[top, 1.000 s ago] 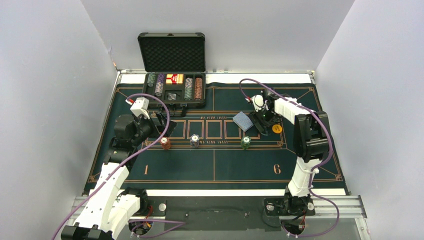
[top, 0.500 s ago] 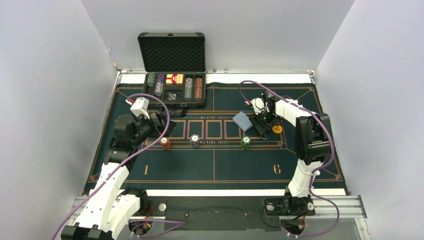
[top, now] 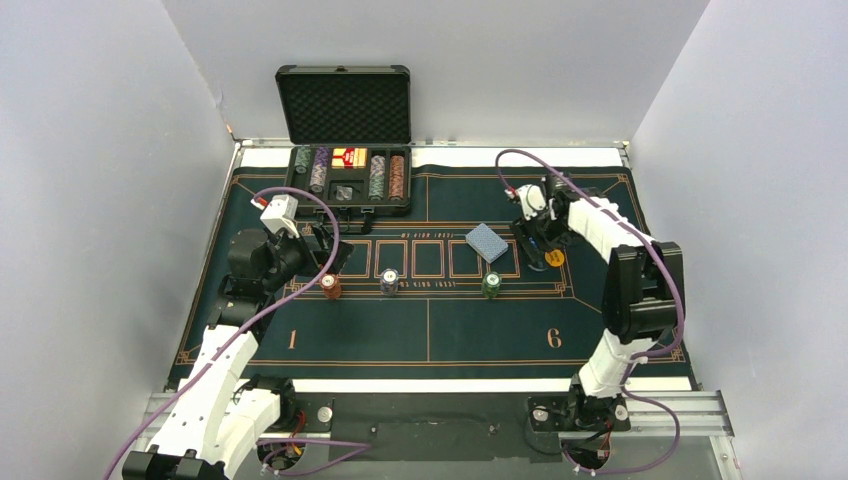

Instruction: Distribute texas hold em gaming equipment

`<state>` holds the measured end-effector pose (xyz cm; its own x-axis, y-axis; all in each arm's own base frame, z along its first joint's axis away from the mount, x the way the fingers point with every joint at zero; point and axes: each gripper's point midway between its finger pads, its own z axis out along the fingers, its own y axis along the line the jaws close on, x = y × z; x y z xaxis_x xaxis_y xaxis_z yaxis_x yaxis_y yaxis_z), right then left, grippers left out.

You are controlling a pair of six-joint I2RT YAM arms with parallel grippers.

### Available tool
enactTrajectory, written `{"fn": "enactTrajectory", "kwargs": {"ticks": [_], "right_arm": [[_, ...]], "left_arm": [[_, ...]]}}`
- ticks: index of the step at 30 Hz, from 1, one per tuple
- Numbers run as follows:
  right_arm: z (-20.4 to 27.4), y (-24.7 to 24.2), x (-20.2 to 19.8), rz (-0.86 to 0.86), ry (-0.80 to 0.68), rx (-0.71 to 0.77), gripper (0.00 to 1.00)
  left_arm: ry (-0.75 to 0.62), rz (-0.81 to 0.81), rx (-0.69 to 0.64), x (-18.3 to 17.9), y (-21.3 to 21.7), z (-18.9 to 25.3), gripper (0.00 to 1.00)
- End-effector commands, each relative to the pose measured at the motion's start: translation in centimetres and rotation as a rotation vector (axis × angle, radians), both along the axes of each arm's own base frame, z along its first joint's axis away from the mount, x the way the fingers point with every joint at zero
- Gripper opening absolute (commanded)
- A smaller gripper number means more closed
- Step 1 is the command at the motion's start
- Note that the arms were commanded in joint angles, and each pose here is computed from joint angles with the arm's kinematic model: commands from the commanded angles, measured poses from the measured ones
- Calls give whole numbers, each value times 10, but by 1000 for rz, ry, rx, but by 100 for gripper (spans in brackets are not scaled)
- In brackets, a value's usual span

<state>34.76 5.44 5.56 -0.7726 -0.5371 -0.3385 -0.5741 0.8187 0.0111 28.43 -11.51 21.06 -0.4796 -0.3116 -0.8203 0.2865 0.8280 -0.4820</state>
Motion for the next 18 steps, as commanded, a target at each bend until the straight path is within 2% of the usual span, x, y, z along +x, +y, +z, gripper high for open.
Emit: {"fn": "enactTrajectory", "kwargs": {"ticks": [1, 9, 18], "right_arm": [[30, -31, 23, -94, -101, -1, 45], [34, -109, 59, -262, -128, -119, 46], [16, -150, 93, -359, -86, -214, 50]], "left_arm": [[-59, -10, -14, 5, -1, 13, 98], [-62, -15, -18, 4, -2, 14, 98], [-61, -14, -17, 5, -2, 14, 98]]}}
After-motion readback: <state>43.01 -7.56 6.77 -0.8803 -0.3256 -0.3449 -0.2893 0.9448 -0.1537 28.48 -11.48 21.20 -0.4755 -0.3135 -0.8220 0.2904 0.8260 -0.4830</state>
